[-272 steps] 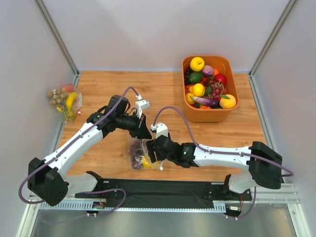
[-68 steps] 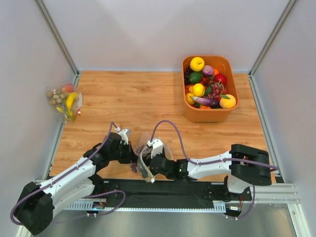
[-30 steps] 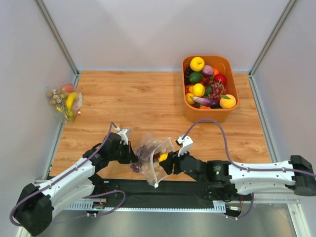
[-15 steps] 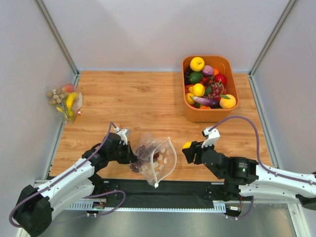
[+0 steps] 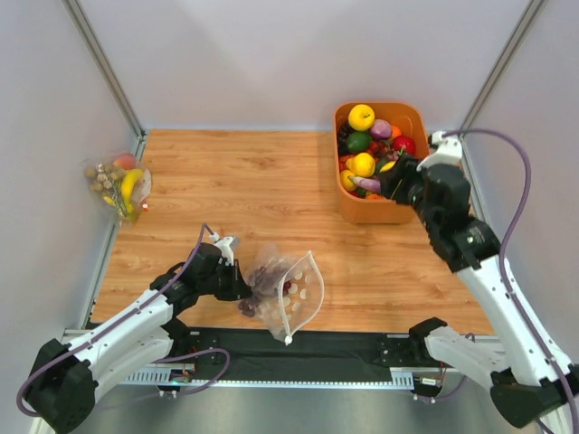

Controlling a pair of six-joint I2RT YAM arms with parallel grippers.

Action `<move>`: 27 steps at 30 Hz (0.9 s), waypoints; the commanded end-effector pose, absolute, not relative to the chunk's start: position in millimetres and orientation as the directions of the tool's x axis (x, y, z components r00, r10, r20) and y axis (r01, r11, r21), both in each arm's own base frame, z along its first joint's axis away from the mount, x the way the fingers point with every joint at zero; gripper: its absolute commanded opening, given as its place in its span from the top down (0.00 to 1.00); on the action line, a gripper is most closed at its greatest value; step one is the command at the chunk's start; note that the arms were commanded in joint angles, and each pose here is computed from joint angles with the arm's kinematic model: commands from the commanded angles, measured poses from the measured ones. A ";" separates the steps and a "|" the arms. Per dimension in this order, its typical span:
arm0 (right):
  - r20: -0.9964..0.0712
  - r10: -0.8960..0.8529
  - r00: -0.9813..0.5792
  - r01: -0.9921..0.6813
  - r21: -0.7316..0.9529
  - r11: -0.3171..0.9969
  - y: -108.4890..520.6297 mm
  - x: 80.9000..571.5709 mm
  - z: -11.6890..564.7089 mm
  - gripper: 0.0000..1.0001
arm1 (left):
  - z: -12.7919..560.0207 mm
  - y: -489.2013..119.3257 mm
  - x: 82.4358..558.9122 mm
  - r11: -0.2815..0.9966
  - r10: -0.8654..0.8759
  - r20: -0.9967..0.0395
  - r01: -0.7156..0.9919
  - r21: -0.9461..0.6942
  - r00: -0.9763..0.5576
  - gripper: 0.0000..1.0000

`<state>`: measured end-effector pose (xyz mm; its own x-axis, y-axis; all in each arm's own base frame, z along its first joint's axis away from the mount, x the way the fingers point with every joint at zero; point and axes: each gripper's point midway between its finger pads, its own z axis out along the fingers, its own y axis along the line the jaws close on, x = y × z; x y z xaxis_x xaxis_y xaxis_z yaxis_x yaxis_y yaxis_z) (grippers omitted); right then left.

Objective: Open the zip-top bag and remove the fake food

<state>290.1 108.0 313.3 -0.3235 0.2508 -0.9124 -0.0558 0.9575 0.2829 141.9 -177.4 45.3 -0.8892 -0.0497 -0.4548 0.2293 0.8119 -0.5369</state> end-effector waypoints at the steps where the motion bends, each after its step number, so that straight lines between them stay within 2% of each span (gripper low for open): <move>1: -0.916 0.208 -0.342 -0.146 0.270 0.952 111.8 336.6 333.4 0.66 | 58.9 -184.3 142.5 0.787 -0.029 -0.476 0.274 -0.553 -0.879 1.00; 3: -0.918 0.213 -0.333 -0.121 0.265 0.957 105.3 359.6 347.5 0.66 | 59.9 -184.9 142.9 0.783 -0.030 -0.481 0.278 -0.556 -0.876 1.00; 4: -0.901 0.203 -0.384 -0.090 0.255 0.963 101.6 379.4 329.5 0.66 | 60.0 -185.0 142.7 0.783 -0.029 -0.481 0.280 -0.556 -0.876 1.00; 6: -0.904 0.210 -0.373 -0.073 0.255 0.964 98.2 398.9 337.5 0.66 | 59.6 -185.0 142.7 0.783 -0.029 -0.481 0.280 -0.556 -0.876 1.00; 10: -0.873 0.209 -0.442 0.019 0.224 0.975 85.2 436.4 305.4 0.66 | 58.9 -185.5 143.3 0.784 -0.022 -0.481 0.283 -0.553 -0.877 1.00; 20: -0.827 0.175 -0.534 0.118 0.132 0.984 62.3 432.7 240.7 0.62 | 58.3 -186.8 143.5 0.782 -0.012 -0.478 0.290 -0.553 -0.878 1.00; 22: -0.821 0.176 -0.544 0.128 0.126 0.984 59.1 433.0 236.4 0.56 | 58.4 -187.5 143.3 0.779 -0.011 -0.476 0.291 -0.555 -0.879 1.00; 25: -0.819 0.174 -0.547 0.136 0.119 0.984 57.4 434.9 235.5 0.34 | 58.1 -187.6 143.0 0.779 -0.010 -0.474 0.291 -0.556 -0.880 1.00; 26: -0.819 0.171 -0.548 0.135 0.115 0.984 57.2 435.8 235.7 0.24 | 57.6 -187.6 142.5 0.778 -0.009 -0.473 0.291 -0.556 -0.881 1.00; 27: -0.817 0.167 -0.552 0.137 0.109 0.985 56.6 436.6 235.0 0.21 | 58.0 -187.6 142.5 0.778 -0.009 -0.473 0.291 -0.556 -0.881 1.00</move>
<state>429.2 63.0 220.3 -0.5888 0.1819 -0.7875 0.1312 0.9829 0.1289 139.4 -180.2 45.4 -0.8919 -0.0253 -0.4516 0.2525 0.8006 -0.5435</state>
